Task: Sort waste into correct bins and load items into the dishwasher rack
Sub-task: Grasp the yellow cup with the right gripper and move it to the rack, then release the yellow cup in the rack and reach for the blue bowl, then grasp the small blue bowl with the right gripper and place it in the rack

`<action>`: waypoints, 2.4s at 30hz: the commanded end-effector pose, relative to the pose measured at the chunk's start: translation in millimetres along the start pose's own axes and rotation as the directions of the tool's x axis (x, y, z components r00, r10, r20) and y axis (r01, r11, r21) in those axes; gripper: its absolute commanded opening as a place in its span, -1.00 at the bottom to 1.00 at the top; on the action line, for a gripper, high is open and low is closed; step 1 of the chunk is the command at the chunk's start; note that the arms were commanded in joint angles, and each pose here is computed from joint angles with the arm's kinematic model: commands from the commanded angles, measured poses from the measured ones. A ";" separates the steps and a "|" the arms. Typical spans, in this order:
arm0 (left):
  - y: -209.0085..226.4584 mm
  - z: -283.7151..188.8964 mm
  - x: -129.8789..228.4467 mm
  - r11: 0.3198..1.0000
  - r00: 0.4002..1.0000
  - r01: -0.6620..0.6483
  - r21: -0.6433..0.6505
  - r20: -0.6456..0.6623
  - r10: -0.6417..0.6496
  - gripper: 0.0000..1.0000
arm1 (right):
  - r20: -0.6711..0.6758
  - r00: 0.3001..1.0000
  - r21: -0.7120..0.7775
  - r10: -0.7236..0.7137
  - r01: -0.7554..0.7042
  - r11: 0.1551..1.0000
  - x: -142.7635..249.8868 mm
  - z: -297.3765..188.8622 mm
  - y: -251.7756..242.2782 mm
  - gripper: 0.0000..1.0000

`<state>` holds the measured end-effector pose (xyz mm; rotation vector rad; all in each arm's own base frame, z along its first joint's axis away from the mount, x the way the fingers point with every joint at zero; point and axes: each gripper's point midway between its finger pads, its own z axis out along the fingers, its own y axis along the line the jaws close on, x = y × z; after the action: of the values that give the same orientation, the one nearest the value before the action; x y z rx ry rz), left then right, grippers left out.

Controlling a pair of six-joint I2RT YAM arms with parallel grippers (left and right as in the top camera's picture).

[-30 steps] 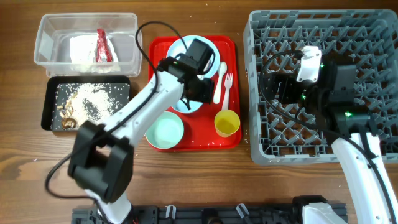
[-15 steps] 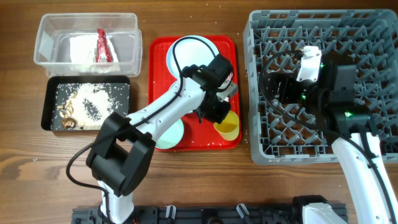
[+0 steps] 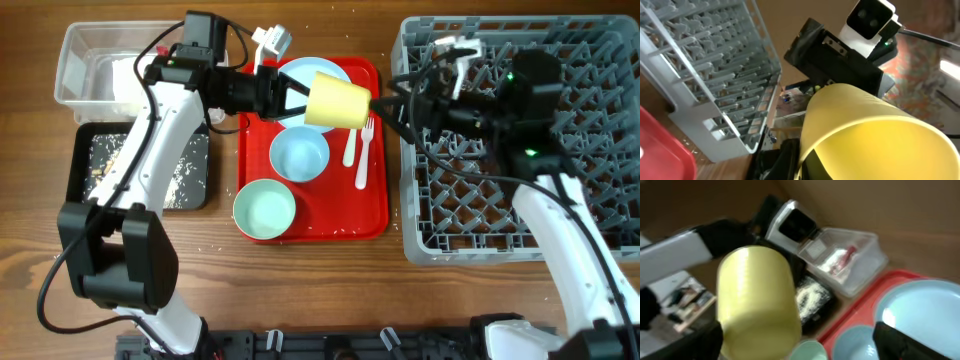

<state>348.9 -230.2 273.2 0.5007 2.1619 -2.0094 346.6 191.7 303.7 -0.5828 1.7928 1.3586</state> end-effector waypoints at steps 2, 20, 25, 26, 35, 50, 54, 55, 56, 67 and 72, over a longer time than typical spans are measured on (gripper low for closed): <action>-25.4 -0.7 1.0 0.995 1.000 -0.028 0.097 -0.010 0.029 -0.92 | -0.061 0.998 -0.179 -0.003 -0.008 0.984 7.6 20.6 30.4 0.87; 93.5 -41.9 -17.1 0.806 0.996 0.012 -0.592 0.082 0.046 0.07 | 0.158 0.932 0.551 0.326 -0.357 0.754 27.3 -74.5 -69.2 -0.09; 119.1 -61.4 -19.2 0.668 0.994 0.023 -0.744 0.087 0.062 0.22 | 0.120 0.885 0.892 0.449 -0.294 0.343 73.1 -155.3 -23.7 -0.10; 121.0 -63.7 -19.3 0.655 0.994 0.025 -0.755 0.089 0.063 0.22 | 0.096 0.869 0.920 0.485 -0.264 0.290 84.0 -164.2 -17.2 -0.10; 127.8 -72.1 -20.1 0.606 0.993 0.032 -0.794 0.093 0.068 0.28 | -0.041 0.512 0.992 0.858 -0.080 0.095 198.2 -167.3 -43.4 -0.09; 136.3 -65.9 -4.8 0.523 0.999 0.023 -0.852 0.045 0.029 0.18 | -0.076 0.835 0.867 0.545 -0.214 0.450 36.9 -80.1 -61.5 0.67; 155.0 -107.5 -5.6 0.273 0.957 0.284 -0.919 0.289 -0.023 0.15 | -0.051 0.877 0.786 0.477 -0.259 0.561 22.0 0.7 -80.6 0.47; 156.9 -118.1 -6.6 0.241 0.942 0.329 -0.913 0.334 -0.021 0.15 | -0.064 0.867 0.787 0.494 -0.261 0.560 32.3 18.5 -87.2 0.38; 157.9 -126.3 -7.3 0.229 0.935 0.349 -0.909 0.355 -0.018 0.15 | -0.080 0.855 0.794 0.513 -0.256 0.552 45.5 35.0 -94.2 0.33; 162.5 -216.5 -3.2 0.156 0.848 0.524 -0.837 0.530 -0.006 1.00 | -0.281 0.605 0.845 0.745 -0.212 0.491 220.0 126.9 -147.9 -0.59; 162.5 -216.5 -3.3 0.157 0.848 0.524 -0.837 0.530 -0.006 1.00 | -0.256 0.626 0.850 0.737 -0.217 0.480 201.6 118.0 -143.6 -0.91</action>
<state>430.3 -11.8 127.9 -0.5457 2.7375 -0.2567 370.9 282.8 29.3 0.0517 3.0496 0.5532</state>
